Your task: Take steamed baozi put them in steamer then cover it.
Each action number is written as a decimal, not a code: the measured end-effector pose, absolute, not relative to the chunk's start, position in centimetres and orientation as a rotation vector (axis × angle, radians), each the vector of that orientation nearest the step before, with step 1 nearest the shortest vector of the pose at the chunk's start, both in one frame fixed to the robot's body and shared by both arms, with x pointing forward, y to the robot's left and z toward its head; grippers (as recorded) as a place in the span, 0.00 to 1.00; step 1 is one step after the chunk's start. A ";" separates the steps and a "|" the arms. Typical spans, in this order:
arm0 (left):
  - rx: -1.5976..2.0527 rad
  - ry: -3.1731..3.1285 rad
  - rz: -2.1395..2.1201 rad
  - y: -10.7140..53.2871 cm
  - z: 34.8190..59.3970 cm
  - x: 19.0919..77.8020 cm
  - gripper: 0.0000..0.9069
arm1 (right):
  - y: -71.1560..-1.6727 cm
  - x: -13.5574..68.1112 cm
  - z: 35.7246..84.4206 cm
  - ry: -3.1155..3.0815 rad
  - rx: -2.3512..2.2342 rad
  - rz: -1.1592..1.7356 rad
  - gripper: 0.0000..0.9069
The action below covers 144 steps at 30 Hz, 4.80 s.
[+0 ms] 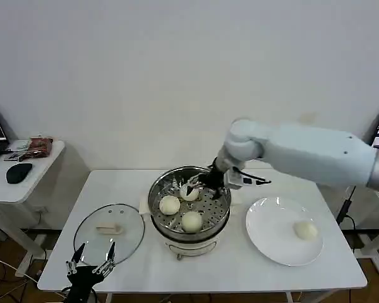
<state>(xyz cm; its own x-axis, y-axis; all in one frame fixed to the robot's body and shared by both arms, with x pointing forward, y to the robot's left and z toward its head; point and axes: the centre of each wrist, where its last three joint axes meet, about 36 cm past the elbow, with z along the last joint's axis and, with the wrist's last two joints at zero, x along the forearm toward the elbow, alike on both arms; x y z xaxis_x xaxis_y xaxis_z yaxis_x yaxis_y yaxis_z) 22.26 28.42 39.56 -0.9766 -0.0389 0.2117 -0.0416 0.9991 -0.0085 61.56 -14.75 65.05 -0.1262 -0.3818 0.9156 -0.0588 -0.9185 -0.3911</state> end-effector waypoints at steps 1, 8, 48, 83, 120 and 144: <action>0.060 -2.927 0.020 28.4 39.5 22.2 1.00 | -15.4 61.6 65.3 0.532 -1.917 -2.157 1.00; 0.066 -2.920 0.023 28.4 39.4 22.1 1.00 | -21.6 61.6 66.5 0.807 -1.927 -2.240 1.00; 0.066 -2.928 0.017 28.5 39.7 22.4 1.00 | -47.9 57.2 54.2 1.839 -2.329 -2.414 1.00; 0.073 -2.928 0.025 28.4 39.9 22.2 1.00 | -50.7 59.3 46.9 2.096 -2.330 -2.359 1.00; 0.064 -2.945 0.041 27.9 40.9 21.9 1.00 | -49.9 60.1 45.8 2.188 -2.352 -2.271 0.73; 0.070 -2.946 0.041 27.9 40.7 22.1 1.00 | -46.2 61.0 55.9 2.154 -2.215 -2.206 0.76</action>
